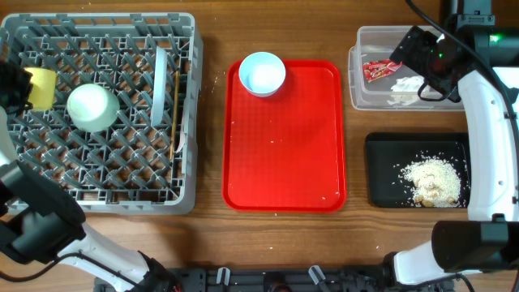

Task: Sort waste into correct bins and load items into the dishwasher rack
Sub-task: 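Reposition the yellow cup upright in the rack corner and release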

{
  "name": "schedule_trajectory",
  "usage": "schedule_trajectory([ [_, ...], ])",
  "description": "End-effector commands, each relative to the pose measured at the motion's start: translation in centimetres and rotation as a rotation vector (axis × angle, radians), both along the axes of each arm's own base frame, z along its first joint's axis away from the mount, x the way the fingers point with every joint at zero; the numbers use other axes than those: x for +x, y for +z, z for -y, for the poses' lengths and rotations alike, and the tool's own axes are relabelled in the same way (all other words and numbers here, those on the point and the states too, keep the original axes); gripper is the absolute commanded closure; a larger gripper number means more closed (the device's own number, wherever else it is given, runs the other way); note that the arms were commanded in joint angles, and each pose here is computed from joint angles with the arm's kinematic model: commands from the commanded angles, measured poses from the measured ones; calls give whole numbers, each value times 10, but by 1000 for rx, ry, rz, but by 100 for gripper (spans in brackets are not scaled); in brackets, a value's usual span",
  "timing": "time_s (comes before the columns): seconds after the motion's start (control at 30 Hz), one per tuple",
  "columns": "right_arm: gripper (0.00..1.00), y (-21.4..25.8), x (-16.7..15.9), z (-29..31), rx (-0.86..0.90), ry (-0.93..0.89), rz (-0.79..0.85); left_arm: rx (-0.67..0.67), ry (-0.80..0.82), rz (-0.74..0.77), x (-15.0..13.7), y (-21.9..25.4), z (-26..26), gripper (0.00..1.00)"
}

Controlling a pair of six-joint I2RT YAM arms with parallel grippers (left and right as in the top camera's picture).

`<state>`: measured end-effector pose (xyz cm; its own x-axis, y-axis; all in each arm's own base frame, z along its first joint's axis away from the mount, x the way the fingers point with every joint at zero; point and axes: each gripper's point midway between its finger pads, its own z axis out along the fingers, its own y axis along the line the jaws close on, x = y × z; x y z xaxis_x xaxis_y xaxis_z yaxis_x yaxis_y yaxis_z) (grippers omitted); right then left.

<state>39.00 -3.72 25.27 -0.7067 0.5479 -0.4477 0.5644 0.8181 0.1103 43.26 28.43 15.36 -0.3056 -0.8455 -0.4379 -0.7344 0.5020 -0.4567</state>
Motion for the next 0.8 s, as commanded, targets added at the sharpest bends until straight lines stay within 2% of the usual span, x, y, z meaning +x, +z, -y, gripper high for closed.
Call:
schedule_trajectory([
  [0.0, 0, 7, 1, 2, -20, 11, 17, -13, 14, -52, 3, -35, -8, 96],
  [0.17, 0, 7, 1, 2, -20, 11, 17, -15, 12, -54, 11, -54, -13, 96],
  [0.37, 0, 7, 1, 2, -20, 11, 17, -2, 13, -35, 12, -46, -14, 96],
  [0.47, 0, 7, 1, 2, -20, 11, 17, 21, 8, 6, 13, -22, -13, 96],
  [0.63, 0, 7, 1, 2, -20, 11, 17, 109, -24, 165, 18, 56, -4, 96],
  [0.67, 0, 7, 1, 2, -20, 11, 17, 127, -43, 221, 22, 78, 3, 95],
  [0.7, 0, 7, 1, 2, -20, 11, 17, 136, -63, 259, 27, 91, 9, 88],
  [0.77, 0, 7, 1, 2, -20, 11, 17, 146, -116, 328, 41, 107, 23, 61],
])
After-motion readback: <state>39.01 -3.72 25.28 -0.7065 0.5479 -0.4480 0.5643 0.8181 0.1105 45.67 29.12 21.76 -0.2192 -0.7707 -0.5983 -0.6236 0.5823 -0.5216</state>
